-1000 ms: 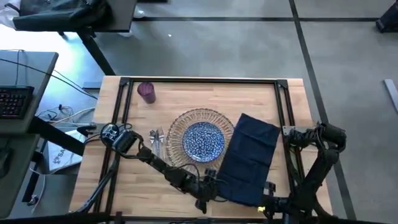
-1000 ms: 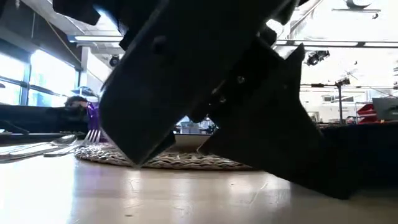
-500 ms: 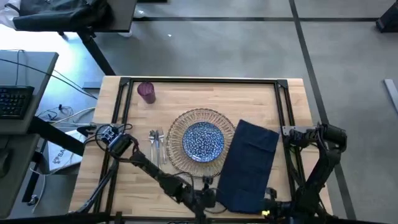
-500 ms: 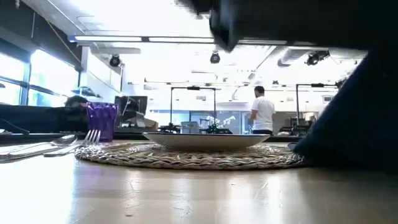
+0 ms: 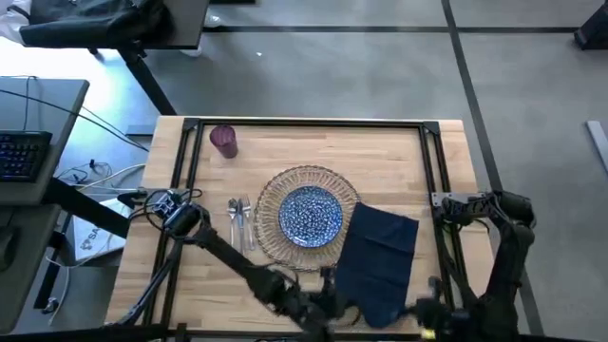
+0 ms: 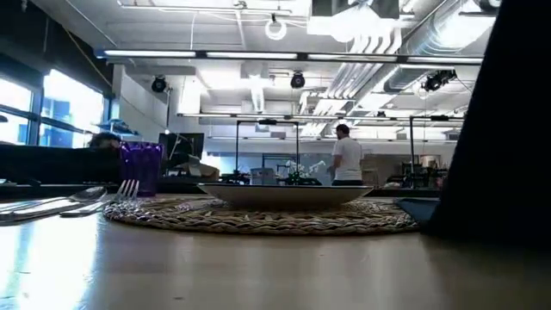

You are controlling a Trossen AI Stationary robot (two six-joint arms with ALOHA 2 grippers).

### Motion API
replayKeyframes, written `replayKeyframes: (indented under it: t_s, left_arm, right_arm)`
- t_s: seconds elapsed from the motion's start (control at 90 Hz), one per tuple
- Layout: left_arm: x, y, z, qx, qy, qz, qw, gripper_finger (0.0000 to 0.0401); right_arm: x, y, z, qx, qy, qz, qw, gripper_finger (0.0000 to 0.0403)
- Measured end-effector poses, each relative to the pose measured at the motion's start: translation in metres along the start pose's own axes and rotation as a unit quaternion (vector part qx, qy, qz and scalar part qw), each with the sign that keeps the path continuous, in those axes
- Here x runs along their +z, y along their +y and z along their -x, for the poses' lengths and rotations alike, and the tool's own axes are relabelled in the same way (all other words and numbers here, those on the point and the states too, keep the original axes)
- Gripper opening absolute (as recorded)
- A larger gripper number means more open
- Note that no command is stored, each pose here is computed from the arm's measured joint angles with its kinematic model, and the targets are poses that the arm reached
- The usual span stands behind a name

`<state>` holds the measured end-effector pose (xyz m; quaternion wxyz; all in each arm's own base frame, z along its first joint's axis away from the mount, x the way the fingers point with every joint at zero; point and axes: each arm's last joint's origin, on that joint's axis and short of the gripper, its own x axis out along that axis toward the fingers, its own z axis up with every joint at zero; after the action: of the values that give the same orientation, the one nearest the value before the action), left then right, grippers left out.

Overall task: Set table place
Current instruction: Fold the blue napkin

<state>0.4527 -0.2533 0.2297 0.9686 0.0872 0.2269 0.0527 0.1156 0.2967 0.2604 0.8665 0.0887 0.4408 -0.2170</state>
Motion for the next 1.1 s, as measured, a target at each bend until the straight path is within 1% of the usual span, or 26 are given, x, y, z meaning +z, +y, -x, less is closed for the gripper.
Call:
replayKeyframes:
  t_s: [0.056,0.167,0.233,0.311,0.389,0.522,0.6,0.789,0.922,0.978,1.1]
  left_arm:
    - [0.001,0.016,-0.011,0.020,0.005,-0.006,1.000,0.0000]
    - [0.001,0.048,-0.031,0.044,0.014,-0.001,0.999,0.0000]
    - [-0.003,0.066,-0.041,0.064,0.031,-0.001,0.997,0.0000]
    - [-0.011,0.083,-0.050,0.082,0.051,0.004,0.995,0.0000]
    - [-0.016,0.098,-0.058,0.098,0.062,0.019,0.993,0.0000]
    - [-0.025,0.113,-0.068,0.113,0.063,0.031,0.991,0.0000]
    - [-0.031,0.122,-0.074,0.121,0.064,0.036,0.990,0.0000]
    - [-0.040,0.144,-0.085,0.144,0.050,0.055,0.987,0.0000]
    - [-0.039,0.157,-0.091,0.153,0.029,0.061,0.986,0.0000]
    - [-0.041,0.162,-0.094,0.157,0.023,0.067,0.985,0.0000]
    - [-0.050,0.167,-0.100,0.160,0.038,0.063,0.984,0.0000]
  right_arm:
    - [0.005,-0.010,0.001,-0.054,0.018,0.000,0.998,0.0000]
    - [0.005,-0.018,-0.013,-0.081,0.028,0.014,0.996,0.0000]
    - [0.004,-0.024,-0.026,-0.111,0.027,-0.003,0.993,0.0000]
    - [-0.002,-0.034,-0.043,-0.160,0.039,-0.015,0.986,0.0000]
    - [-0.005,-0.045,-0.058,-0.197,0.043,-0.028,0.979,0.0000]
    - [-0.004,-0.063,-0.080,-0.261,0.078,-0.042,0.961,0.0000]
    - [0.001,-0.071,-0.086,-0.277,0.089,-0.041,0.956,0.0000]
    - [0.019,-0.077,-0.098,-0.292,0.111,-0.027,0.950,0.0000]
    - [0.033,-0.081,-0.110,-0.307,0.134,-0.021,0.942,0.0000]
    - [0.036,-0.086,-0.117,-0.319,0.143,-0.015,0.937,0.0000]
    - [0.038,-0.099,-0.131,-0.350,0.178,-0.004,0.920,0.0000]
